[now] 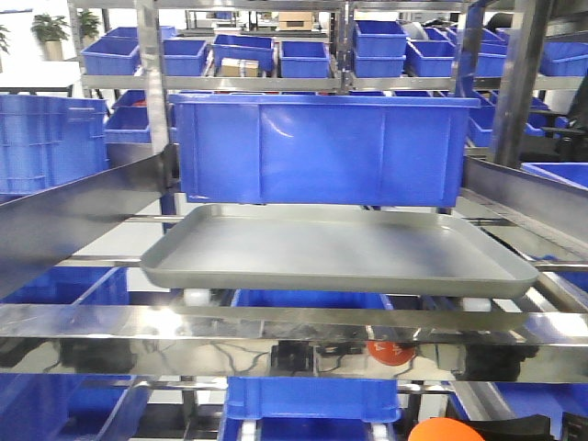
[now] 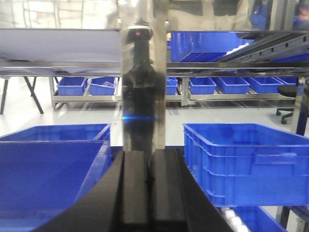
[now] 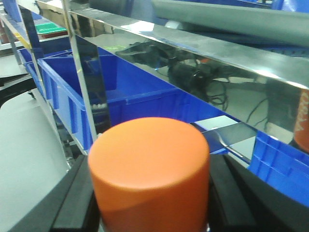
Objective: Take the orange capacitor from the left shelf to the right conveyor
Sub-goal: 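Drive the base to the round green conveyor holding the cylinder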
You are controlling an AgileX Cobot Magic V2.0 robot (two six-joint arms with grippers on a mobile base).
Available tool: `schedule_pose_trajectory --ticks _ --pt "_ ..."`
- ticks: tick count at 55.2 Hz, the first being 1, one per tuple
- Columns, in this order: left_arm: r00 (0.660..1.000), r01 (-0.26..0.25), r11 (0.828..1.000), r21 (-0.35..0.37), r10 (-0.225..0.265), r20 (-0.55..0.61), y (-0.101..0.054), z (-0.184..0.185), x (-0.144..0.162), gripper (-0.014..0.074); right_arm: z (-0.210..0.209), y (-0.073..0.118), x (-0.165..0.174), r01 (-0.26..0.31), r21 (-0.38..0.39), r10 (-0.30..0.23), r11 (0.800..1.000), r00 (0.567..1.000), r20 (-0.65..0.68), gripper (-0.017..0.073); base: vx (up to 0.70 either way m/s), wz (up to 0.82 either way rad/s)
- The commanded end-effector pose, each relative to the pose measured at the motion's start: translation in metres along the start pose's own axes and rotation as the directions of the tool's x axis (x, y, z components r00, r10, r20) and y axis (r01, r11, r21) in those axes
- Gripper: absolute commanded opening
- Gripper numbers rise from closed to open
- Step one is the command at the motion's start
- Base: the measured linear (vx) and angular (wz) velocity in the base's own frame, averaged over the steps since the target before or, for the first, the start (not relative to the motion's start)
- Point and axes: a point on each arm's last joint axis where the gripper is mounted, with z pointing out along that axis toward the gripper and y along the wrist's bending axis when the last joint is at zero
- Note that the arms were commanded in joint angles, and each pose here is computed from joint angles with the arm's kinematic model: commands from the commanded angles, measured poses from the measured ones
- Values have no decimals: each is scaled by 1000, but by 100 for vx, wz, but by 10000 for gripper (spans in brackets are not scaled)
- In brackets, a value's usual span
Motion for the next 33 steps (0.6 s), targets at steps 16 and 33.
schedule_pose_trajectory --ticks 16,33 --pt "998 14 1000 3 -14 62 0 0 3 -6 -2 1 -13 -15 -3 15 1000 998 58 362 -6 23" --pt "998 14 1000 3 -14 62 0 0 3 -6 -2 1 -13 -15 -3 15 1000 998 58 362 -10 39"
